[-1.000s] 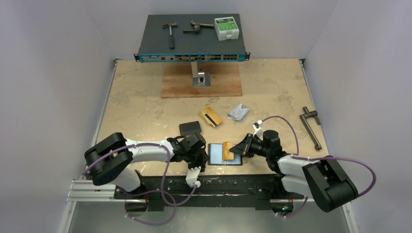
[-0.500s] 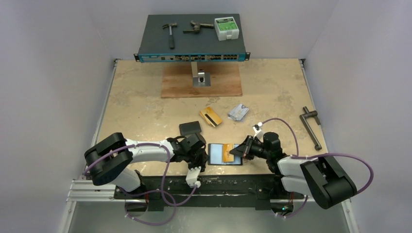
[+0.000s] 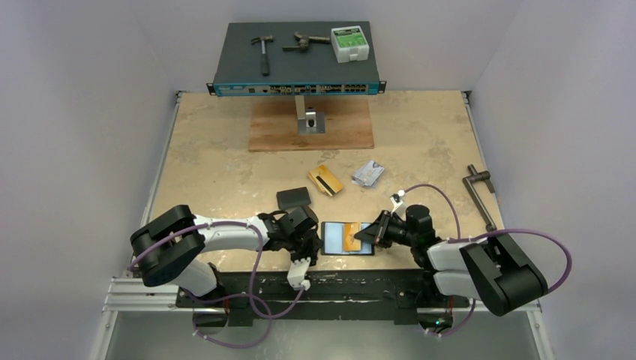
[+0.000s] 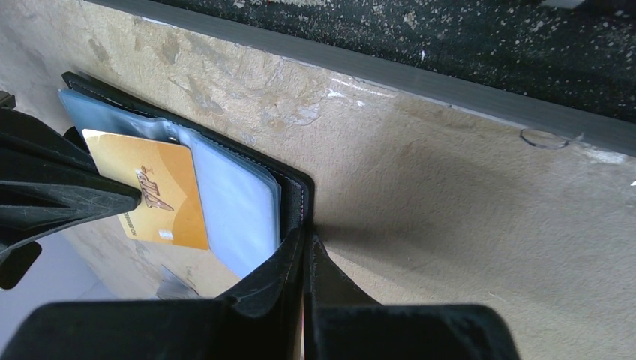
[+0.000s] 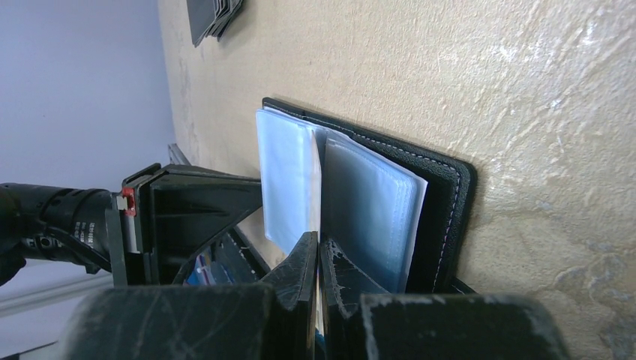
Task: Put the credit cards into the card holder
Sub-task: Insert the credit card into the card holder.
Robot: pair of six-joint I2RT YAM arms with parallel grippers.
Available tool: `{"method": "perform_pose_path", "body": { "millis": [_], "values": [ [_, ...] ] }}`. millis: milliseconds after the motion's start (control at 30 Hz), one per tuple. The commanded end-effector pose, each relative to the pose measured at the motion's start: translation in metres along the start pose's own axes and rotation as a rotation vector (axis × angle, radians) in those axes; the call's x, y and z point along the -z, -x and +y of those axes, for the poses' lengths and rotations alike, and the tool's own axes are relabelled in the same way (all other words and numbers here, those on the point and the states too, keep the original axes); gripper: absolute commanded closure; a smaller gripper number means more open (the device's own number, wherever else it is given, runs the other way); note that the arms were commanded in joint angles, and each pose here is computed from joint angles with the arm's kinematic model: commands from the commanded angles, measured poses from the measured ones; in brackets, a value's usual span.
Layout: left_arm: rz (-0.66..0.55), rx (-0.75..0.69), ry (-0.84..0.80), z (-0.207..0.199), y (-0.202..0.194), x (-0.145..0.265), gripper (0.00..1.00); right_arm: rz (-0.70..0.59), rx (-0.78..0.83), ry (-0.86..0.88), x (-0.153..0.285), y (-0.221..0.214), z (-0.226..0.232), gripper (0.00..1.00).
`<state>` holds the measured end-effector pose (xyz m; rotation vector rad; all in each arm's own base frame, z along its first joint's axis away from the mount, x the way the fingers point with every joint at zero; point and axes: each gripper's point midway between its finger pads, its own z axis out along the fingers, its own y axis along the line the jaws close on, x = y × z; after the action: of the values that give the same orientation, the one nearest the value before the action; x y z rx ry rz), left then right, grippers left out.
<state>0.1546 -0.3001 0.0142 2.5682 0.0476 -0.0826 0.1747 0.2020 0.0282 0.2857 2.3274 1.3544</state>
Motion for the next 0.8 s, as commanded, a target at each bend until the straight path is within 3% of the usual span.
{"method": "perform_pose_path", "body": {
  "millis": [0, 767],
  "values": [
    [-0.026, 0.032, -0.041, -0.009, 0.007, -0.003, 1.0, -0.008, -0.002, -0.022, 0.001, -0.001, -0.007, 1.0],
    [-0.024, 0.035, -0.032, -0.004, 0.006, -0.003, 1.0, 0.084, 0.009, -0.022, -0.006, -0.011, -0.012, 1.0]
  ]
}}
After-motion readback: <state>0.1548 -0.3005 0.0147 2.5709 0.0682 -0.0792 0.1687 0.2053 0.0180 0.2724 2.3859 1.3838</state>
